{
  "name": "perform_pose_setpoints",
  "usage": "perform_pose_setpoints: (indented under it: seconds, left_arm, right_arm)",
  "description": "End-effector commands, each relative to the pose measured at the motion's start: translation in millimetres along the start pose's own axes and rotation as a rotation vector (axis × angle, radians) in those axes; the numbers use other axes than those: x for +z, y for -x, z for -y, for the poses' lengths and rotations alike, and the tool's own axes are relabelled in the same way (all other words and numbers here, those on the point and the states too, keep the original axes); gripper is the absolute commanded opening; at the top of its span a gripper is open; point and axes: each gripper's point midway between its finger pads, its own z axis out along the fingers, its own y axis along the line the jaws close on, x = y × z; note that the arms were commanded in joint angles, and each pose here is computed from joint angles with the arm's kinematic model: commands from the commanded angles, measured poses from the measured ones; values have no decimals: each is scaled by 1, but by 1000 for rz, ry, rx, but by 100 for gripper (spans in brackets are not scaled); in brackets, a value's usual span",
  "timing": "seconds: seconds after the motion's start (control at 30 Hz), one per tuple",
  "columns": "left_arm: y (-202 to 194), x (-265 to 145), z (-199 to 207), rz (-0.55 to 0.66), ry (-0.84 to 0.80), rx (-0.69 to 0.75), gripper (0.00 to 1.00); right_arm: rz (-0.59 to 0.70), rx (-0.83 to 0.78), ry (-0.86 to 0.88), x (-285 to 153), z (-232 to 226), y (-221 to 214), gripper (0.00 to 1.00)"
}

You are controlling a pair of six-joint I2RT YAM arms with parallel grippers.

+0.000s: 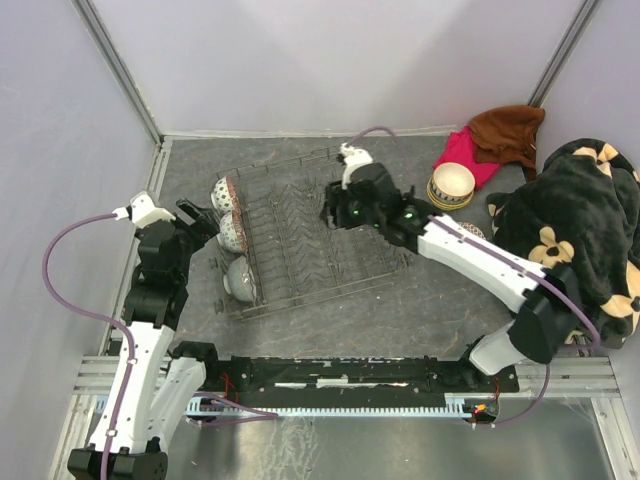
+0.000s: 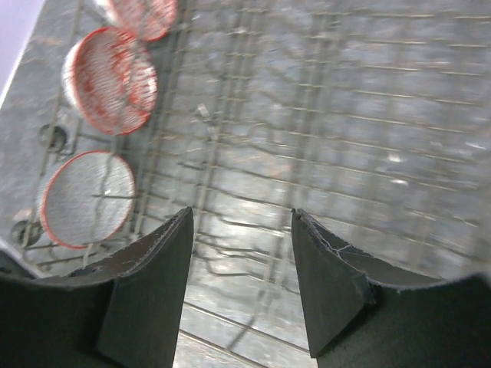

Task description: Unload the bowls from the dish rack

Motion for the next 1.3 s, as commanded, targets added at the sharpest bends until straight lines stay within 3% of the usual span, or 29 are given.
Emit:
perform_pose_setpoints:
  seconds: [0.0,0.17,0.47,0.87,1.27]
  left_arm:
    - [10,-3,6,40,-24,-41,90]
    - [10,-6,6,40,-27,-38,90]
    - [16,-11,1,59,-10,-20,90]
    - [15,-12,0,60,-7,-21,90]
    - [18,-14,-1,68,-2,-17,90]
  right_arm:
    - [77,31,243,14,-85,24,61]
    - [30,35,353,39,-137,4,61]
    - [-50,84,449,75,-175,-32,61]
    - [-145,154,615,80,-228,-78,60]
    - [-198,203,636,80,-246,-120,57]
